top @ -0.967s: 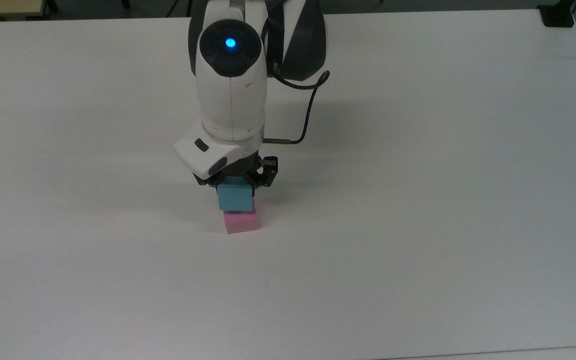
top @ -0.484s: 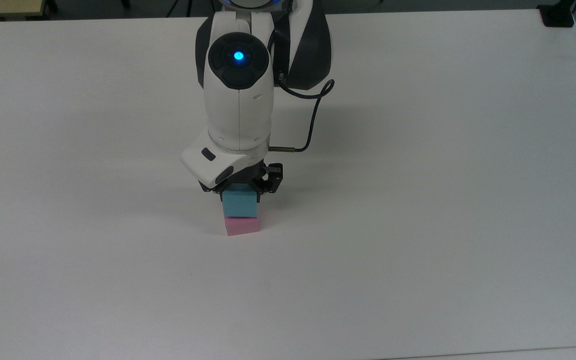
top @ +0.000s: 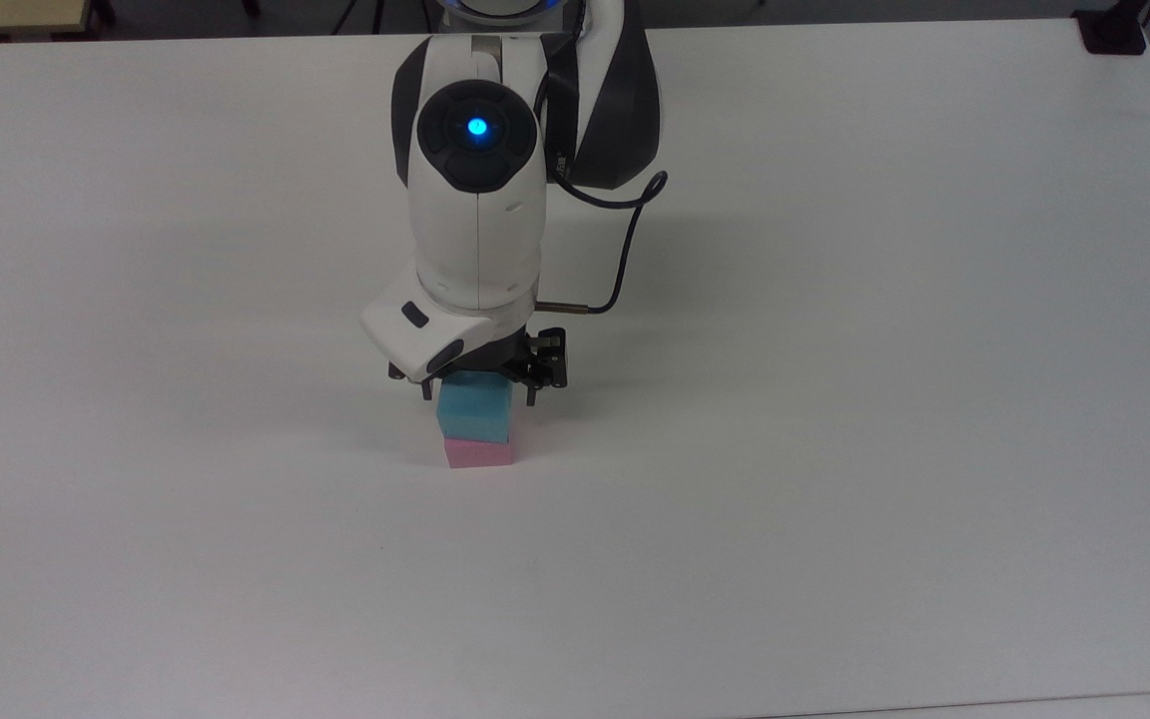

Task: Put blue cube on pink cube
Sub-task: 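Open the gripper and raise it away from the stacked cubes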

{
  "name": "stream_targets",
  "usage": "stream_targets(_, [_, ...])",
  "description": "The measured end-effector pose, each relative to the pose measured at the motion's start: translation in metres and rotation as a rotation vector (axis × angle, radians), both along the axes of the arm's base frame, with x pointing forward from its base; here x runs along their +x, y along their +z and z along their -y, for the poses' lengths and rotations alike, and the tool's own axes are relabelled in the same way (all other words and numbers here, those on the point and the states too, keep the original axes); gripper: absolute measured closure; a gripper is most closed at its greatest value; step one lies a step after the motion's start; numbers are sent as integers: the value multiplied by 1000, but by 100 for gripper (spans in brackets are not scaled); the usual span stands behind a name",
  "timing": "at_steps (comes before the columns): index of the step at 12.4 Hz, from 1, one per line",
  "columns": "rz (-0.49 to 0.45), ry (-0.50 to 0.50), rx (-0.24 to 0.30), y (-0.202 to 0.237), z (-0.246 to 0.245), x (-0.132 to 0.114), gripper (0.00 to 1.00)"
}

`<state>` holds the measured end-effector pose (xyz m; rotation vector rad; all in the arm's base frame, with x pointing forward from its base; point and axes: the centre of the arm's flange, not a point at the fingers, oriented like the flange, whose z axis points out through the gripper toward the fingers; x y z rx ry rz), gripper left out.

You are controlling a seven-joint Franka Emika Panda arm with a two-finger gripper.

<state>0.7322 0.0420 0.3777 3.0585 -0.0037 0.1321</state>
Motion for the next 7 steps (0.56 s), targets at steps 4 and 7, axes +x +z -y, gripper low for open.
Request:
stream_targets(4, [-53, -15, 5, 59, 4, -21, 0])
stream_targets(7, [-85, -51, 17, 129, 10, -60, 0])
